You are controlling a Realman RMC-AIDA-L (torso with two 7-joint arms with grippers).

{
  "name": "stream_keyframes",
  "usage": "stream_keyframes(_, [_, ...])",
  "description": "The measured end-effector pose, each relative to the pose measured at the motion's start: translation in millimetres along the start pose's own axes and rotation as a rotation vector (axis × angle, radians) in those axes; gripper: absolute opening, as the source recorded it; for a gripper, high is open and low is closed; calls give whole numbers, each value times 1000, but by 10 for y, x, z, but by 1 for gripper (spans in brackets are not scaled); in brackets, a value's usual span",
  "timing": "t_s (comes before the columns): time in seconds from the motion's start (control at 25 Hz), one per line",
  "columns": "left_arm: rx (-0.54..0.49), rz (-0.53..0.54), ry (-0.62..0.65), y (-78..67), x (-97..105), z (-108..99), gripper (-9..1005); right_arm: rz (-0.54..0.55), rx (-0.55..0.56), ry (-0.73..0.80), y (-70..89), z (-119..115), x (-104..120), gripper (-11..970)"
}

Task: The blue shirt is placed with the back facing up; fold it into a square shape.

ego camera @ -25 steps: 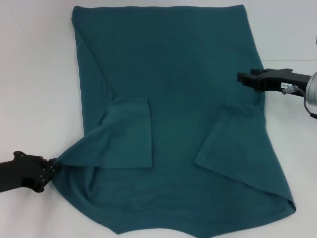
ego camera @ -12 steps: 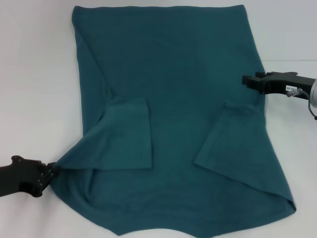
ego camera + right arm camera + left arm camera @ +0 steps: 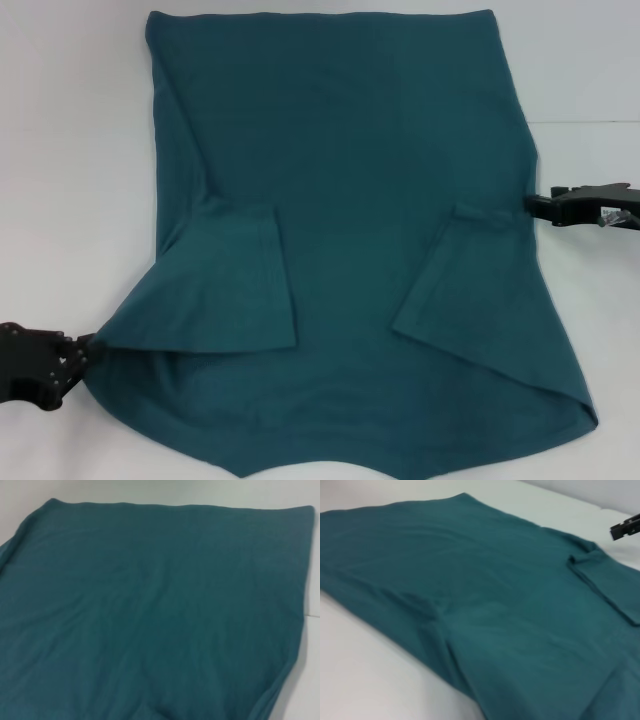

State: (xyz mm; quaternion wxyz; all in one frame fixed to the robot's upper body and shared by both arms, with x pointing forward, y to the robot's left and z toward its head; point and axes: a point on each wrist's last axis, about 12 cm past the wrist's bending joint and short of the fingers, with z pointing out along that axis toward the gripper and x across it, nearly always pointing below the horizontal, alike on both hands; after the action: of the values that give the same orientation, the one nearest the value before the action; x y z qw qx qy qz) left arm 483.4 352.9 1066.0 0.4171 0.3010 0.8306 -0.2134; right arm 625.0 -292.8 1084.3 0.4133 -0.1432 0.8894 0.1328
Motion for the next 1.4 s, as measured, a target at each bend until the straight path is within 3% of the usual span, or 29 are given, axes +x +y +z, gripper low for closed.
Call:
stream_keyframes(0.36, [24, -18, -6, -58, 57, -89, 44, 53, -41, 32, -2, -169, 17, 444])
stream_keyframes(0.84, [28, -31, -8, -80, 96, -131, 45, -27, -61, 231, 409, -252, 75, 443])
stream_keyframes(1.4, [36, -21, -11, -75, 65, -86, 46, -15, -95, 271, 590, -552, 64, 443])
